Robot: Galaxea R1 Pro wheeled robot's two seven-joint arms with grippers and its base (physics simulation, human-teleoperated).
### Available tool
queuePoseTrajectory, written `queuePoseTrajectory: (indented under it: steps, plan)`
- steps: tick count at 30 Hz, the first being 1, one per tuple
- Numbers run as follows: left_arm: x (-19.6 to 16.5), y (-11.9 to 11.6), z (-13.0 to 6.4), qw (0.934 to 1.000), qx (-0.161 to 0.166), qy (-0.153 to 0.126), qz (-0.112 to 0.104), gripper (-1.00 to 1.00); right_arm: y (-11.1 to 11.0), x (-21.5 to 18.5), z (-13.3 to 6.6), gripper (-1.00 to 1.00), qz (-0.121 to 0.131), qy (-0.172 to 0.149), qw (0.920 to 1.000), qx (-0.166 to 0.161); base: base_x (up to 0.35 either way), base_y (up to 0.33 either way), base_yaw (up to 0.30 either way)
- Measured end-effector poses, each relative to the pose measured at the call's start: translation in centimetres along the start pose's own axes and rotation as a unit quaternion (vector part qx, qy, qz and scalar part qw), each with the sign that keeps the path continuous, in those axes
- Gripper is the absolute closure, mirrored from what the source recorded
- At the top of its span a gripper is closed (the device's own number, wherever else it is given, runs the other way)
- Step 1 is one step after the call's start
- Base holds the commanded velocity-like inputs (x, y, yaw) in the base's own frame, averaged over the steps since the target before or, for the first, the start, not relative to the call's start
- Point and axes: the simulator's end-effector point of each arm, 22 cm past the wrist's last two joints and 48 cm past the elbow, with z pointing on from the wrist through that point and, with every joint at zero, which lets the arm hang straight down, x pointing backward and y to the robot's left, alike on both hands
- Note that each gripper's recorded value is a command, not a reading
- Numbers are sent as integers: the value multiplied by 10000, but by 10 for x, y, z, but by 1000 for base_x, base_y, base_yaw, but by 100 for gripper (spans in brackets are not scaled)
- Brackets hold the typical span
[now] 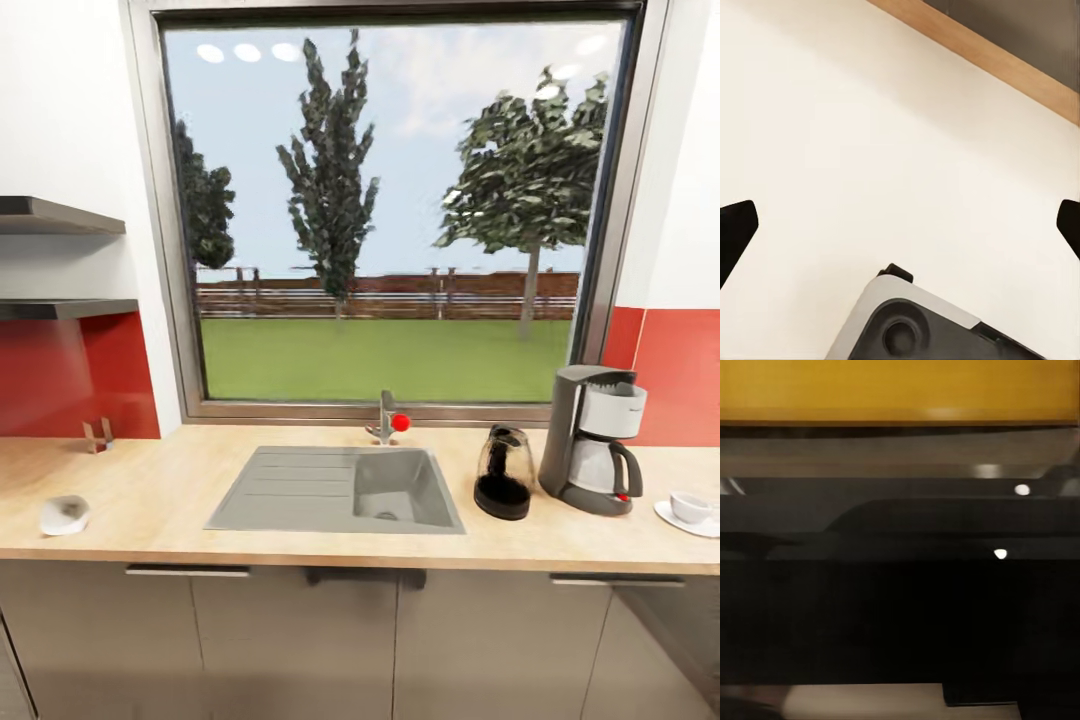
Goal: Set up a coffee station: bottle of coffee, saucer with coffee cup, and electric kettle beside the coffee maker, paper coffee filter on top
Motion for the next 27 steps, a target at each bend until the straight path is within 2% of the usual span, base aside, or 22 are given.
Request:
queuePoseTrajectory:
  steps: [12, 19, 27]
  plan:
    - [1, -1, 0, 10000, 6, 5, -3, -100, 0, 0, 0, 100, 0, 2, 10000, 3, 0, -292, 0]
    - [1, -1, 0, 10000, 5, 9, -4, -100, -7, 10, -2, 100, -10, 58, 10000, 81, -2, -296, 0]
    - [2, -2, 0, 10000, 11, 16, -1, -100, -5, 16, -3, 100, -45, 63, 9999, 70, -99, -309, 0]
